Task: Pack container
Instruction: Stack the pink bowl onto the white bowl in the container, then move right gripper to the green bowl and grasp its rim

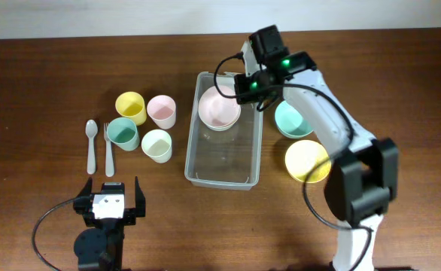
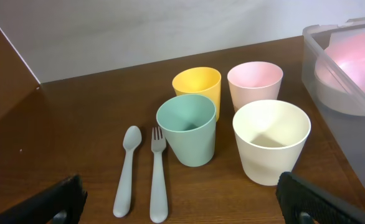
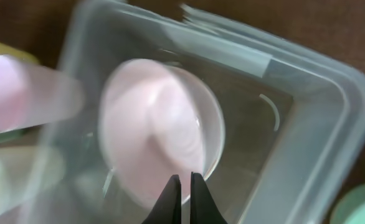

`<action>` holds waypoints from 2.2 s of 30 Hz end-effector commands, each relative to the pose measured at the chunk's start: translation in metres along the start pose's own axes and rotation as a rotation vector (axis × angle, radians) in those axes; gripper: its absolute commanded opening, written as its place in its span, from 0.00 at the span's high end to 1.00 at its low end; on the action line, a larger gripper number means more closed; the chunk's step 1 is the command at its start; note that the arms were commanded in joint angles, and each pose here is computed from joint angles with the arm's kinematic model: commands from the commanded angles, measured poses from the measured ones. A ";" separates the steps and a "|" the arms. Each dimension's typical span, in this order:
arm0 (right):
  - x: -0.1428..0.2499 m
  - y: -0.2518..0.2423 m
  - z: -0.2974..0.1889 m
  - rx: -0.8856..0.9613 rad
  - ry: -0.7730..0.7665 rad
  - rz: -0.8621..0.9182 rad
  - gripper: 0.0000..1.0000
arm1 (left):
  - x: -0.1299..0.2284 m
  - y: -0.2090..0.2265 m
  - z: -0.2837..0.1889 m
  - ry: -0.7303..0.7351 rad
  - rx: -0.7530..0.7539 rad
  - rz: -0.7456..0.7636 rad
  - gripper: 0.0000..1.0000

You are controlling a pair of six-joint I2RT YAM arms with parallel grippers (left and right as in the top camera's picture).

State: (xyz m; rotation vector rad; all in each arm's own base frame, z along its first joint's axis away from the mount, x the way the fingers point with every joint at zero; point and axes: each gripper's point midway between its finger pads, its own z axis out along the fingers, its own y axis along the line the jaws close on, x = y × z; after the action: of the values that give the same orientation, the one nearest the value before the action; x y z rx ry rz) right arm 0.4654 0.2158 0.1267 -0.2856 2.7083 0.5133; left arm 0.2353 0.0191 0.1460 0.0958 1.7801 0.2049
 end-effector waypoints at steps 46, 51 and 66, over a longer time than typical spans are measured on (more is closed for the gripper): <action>0.066 -0.200 -0.044 0.224 0.169 0.605 0.54 | 0.000 -0.001 0.000 -0.006 0.004 0.011 0.00; 0.083 -0.218 -0.022 0.233 0.213 0.642 0.54 | 0.000 -0.001 0.000 -0.006 0.004 0.011 0.00; 0.072 -0.198 -0.003 0.037 0.182 0.612 0.96 | 0.000 -0.001 0.000 -0.005 0.005 0.011 0.00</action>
State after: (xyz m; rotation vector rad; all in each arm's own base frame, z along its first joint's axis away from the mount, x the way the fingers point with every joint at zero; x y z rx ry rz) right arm 0.4426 0.0132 0.0267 0.6092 2.9943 0.4792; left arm 0.2353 0.0190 0.1461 0.0961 1.7796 0.2046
